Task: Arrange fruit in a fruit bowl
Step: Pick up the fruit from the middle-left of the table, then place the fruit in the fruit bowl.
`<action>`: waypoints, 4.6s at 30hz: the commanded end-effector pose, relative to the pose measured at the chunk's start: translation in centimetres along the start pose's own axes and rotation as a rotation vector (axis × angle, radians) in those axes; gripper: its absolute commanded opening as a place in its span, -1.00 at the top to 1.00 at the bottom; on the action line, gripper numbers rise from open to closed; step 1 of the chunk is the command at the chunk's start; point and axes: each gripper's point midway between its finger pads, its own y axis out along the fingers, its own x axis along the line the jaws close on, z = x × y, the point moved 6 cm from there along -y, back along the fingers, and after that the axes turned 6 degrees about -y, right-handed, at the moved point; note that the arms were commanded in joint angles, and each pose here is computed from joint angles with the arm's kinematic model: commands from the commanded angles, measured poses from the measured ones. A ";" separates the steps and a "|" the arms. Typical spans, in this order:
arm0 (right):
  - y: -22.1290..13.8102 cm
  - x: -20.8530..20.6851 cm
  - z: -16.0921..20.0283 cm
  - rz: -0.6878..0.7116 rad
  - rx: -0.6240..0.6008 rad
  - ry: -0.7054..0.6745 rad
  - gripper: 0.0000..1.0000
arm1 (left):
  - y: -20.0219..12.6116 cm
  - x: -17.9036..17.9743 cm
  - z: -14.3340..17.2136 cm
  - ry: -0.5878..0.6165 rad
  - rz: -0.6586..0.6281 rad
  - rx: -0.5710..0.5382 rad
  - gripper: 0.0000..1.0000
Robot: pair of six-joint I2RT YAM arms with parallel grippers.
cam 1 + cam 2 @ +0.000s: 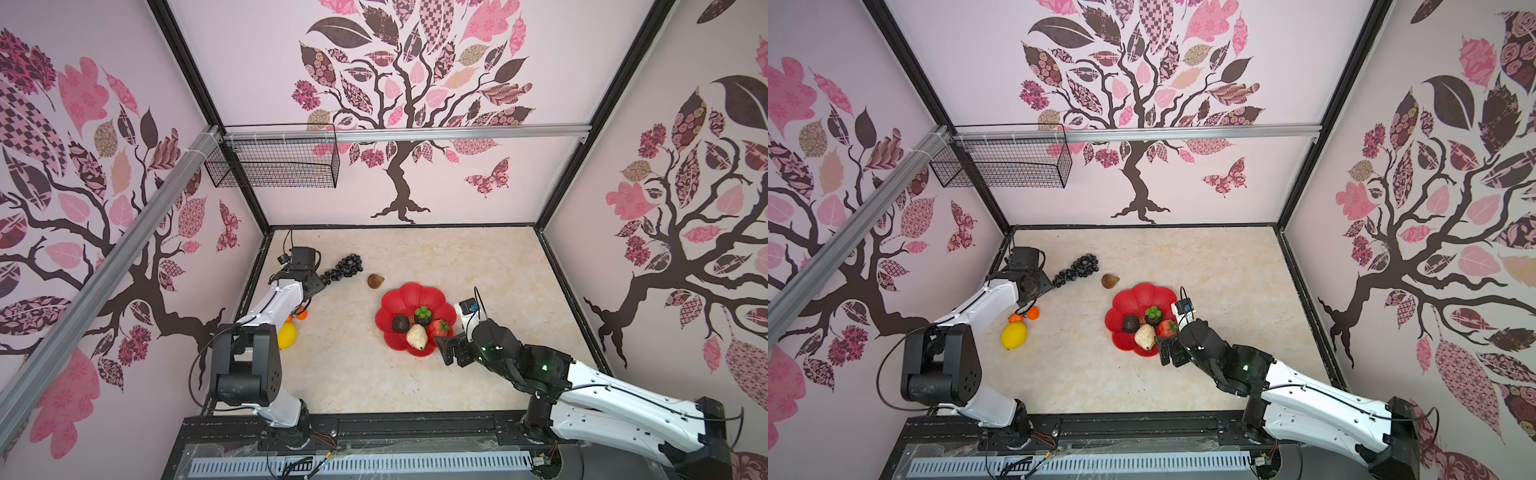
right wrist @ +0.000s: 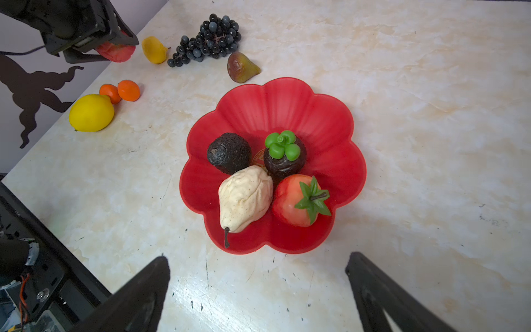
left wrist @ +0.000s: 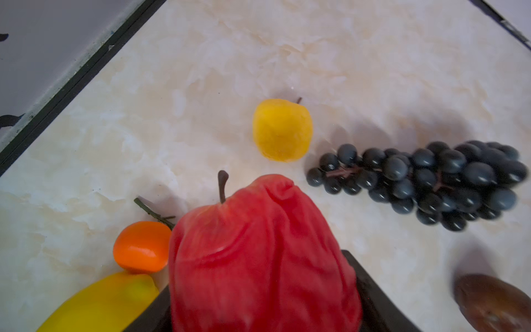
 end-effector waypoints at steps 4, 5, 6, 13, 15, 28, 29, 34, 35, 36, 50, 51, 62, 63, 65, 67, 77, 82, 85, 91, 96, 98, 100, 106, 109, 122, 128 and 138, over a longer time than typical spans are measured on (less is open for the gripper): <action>-1.0 -0.6 -1.3 0.062 -0.042 0.018 -0.99 | -4.8 -3.8 2.6 0.138 0.206 -0.085 -0.32; -1.0 -0.6 -1.5 0.067 -0.042 0.012 -0.99 | -5.6 -4.6 3.2 0.170 0.239 -0.094 -0.32; -1.0 -0.6 -1.6 0.073 -0.038 0.008 -0.99 | -6.3 -5.4 3.8 0.207 0.277 -0.102 -0.32; -1.4 0.1 -2.6 0.017 -0.072 0.039 -0.99 | -11.6 -10.5 9.9 0.520 0.622 -0.124 -0.29; -1.6 0.3 -3.0 -0.002 -0.085 0.055 -0.99 | -13.0 -11.3 11.7 0.595 0.716 -0.138 -0.28; -2.8 1.3 -5.8 -0.045 -0.129 0.094 -0.98 | -17.8 -11.0 20.8 0.994 1.197 -0.210 -0.19; -2.8 1.5 -5.9 -0.056 -0.128 0.098 -0.98 | -17.8 -10.8 21.5 1.023 1.206 -0.209 -0.19; -2.7 2.5 -6.7 -0.113 -0.131 0.124 -0.94 | -18.6 -10.2 23.0 1.080 1.337 -0.232 -0.15; -2.6 2.6 -6.8 -0.120 -0.129 0.125 -0.92 | -18.7 -10.0 23.2 1.085 1.359 -0.239 -0.15; -2.6 2.8 -6.8 -0.133 -0.128 0.125 -0.89 | -18.7 -9.8 23.4 1.091 1.376 -0.249 -0.14; -1.6 4.3 -7.2 -0.189 -0.071 0.084 -0.66 | -18.9 -8.6 24.5 1.150 1.419 -0.343 -0.08; -1.5 4.3 -7.2 -0.188 -0.062 0.081 -0.65 | -19.0 -8.5 24.5 1.151 1.420 -0.347 -0.08; -0.7 3.3 -7.5 -0.292 0.026 0.203 -0.28 | -18.7 -8.4 25.5 1.203 1.422 -0.394 -0.05; -0.6 3.5 -7.5 -0.304 0.029 0.207 -0.22 | -18.7 -8.5 25.5 1.206 1.420 -0.398 -0.05; -0.4 3.6 -7.3 -0.311 0.041 0.214 -0.13 | -18.6 -8.5 25.7 1.215 1.420 -0.402 -0.04; -0.1 3.5 -7.1 -0.291 0.050 0.208 0.00 | -18.5 -8.5 25.9 1.225 1.421 -0.404 -0.03; 1.4 3.4 -6.2 -0.266 0.076 0.196 0.29 | -18.5 -8.5 26.5 1.254 1.426 -0.413 -0.01; 2.0 3.4 -5.6 -0.262 0.096 0.196 0.40 | -18.4 -8.6 26.6 1.260 1.419 -0.415 0.00; 2.2 3.5 -5.3 -0.269 0.105 0.197 0.44 | -18.4 -8.6 26.6 1.263 1.417 -0.419 0.00; 2.5 3.5 -5.0 -0.268 0.117 0.197 0.50 | -18.4 -8.5 26.5 1.265 1.411 -0.426 0.00; 2.5 3.7 -4.9 -0.286 0.122 0.199 0.60 | -18.3 -8.5 26.6 1.268 1.406 -0.425 0.00; 2.6 3.7 -4.8 -0.286 0.127 0.199 0.64 | -18.3 -8.5 26.5 1.267 1.403 -0.431 0.01; 2.7 3.7 -4.8 -0.288 0.126 0.199 0.70 | -18.5 -8.4 26.4 1.262 1.406 -0.437 0.01; 2.8 3.9 -4.9 -0.294 0.123 0.193 0.82 | -18.5 -8.4 26.6 1.262 1.412 -0.431 0.00; 2.7 3.9 -5.1 -0.298 0.120 0.193 0.89 | -18.4 -8.5 26.7 1.267 1.413 -0.422 -0.04; 2.5 3.0 -6.6 -0.199 0.059 0.112 0.91 | -18.0 -9.0 26.4 1.226 1.348 -0.362 -0.58; 2.6 2.6 -7.9 -0.140 0.021 0.067 0.91 | -18.1 -9.0 25.9 1.197 1.320 -0.357 -0.78; 4.7 1.3 -9.9 0.038 -0.036 -0.055 0.88 | -17.3 -7.1 18.2 0.842 1.065 -0.507 -0.96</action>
